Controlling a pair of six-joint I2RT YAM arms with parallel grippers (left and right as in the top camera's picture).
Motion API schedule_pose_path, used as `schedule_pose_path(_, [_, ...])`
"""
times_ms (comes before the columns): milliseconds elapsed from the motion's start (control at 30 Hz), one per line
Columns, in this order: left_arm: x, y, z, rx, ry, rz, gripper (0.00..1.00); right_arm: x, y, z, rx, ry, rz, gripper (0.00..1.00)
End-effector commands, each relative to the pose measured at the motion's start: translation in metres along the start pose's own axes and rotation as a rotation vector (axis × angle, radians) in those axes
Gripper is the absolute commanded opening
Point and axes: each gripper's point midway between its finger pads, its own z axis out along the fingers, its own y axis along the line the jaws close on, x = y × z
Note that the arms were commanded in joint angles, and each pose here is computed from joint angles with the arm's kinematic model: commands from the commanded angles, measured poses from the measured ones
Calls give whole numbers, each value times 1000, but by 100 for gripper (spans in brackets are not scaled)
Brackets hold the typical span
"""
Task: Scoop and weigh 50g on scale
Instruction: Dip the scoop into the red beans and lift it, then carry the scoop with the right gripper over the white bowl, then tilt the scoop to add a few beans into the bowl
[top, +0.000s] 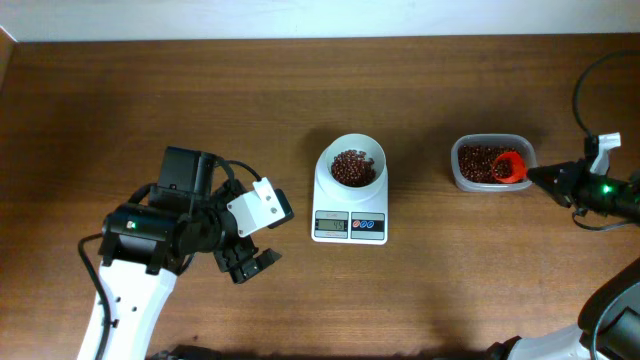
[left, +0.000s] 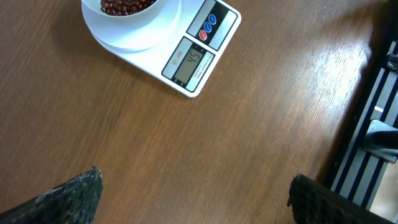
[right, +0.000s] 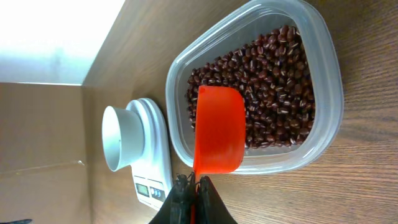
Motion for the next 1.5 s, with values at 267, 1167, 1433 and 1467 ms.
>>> schedule_pose_path(267, [0,-2,-1,8,-14,4,99,2,62,8,-323,9,2,4])
schedule_pose_path(1167, [0,-2,-1,8,-14,4,99,91,173,133,-422,337,-517,4])
schedule_pose_path(1433, [0,-2,-1,8,-14,4,99,102,170,170,-257,332,-709,4])
schedule_pose_path(1467, [0,-2,-1,8,-14,4,99,103,169,174,-236,334,-725,4])
